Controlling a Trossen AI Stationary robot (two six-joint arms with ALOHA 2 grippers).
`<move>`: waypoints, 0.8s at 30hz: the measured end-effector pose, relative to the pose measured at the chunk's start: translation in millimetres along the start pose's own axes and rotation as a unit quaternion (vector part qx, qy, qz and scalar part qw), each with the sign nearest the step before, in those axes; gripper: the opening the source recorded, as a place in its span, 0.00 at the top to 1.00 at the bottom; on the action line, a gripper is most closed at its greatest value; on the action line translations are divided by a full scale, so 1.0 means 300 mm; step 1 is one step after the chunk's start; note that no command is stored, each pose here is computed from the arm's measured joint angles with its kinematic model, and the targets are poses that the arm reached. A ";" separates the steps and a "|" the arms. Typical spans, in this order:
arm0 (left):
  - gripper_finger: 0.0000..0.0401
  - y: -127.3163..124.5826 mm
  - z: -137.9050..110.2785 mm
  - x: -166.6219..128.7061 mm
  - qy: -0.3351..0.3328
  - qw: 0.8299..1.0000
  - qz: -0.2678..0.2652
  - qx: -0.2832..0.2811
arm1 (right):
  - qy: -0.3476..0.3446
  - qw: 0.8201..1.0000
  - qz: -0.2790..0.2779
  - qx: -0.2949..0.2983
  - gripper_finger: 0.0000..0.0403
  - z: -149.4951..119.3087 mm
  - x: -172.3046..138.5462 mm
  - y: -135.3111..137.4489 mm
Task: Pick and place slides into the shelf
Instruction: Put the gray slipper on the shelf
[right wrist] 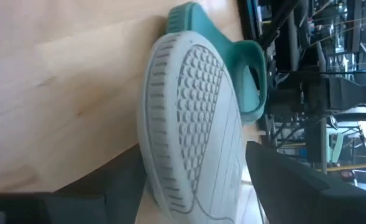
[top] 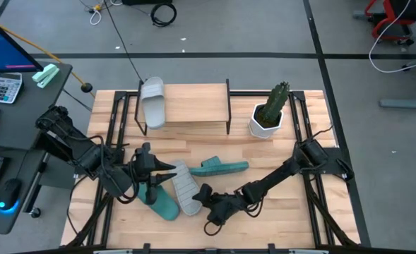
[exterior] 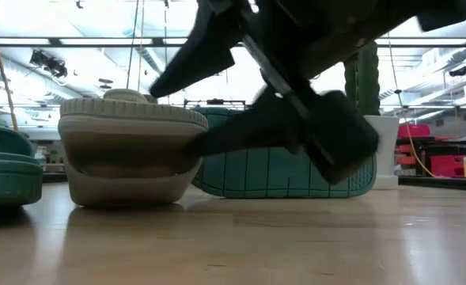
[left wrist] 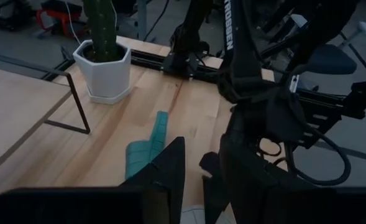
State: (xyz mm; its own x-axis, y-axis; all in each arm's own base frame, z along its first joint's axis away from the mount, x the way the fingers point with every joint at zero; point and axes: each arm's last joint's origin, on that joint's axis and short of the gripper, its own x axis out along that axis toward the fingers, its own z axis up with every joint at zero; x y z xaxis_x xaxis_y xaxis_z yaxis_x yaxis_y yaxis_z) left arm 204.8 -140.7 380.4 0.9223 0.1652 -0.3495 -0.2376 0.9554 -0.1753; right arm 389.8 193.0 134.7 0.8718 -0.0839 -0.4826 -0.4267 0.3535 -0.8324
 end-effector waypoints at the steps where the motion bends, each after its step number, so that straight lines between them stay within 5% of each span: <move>1: 0.74 -0.001 0.002 0.000 -0.003 1.000 0.000 0.002 | -0.004 1.000 -0.001 0.003 0.33 -0.002 0.003 -0.004; 7: 0.76 -0.005 0.012 0.000 -0.017 1.000 0.000 0.004 | -0.032 0.999 0.000 0.032 0.51 0.012 0.020 -0.042; 14: 0.77 -0.006 0.013 0.000 -0.018 1.000 -0.001 0.003 | -0.033 0.997 0.003 0.067 0.92 0.072 0.014 -0.130; 24: 0.79 -0.005 0.012 0.000 -0.018 1.000 0.000 0.012 | -0.007 0.992 0.027 0.121 0.93 0.127 -0.043 -0.283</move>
State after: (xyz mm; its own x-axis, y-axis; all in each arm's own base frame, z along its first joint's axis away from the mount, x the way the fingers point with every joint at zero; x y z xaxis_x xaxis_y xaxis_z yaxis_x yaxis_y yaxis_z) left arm 206.2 -141.4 384.1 0.9326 0.1742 -0.3161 -0.2310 0.9610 -0.1520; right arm 423.9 199.6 222.0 0.8531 -0.0462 -0.5197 -0.4045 0.5706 -0.7147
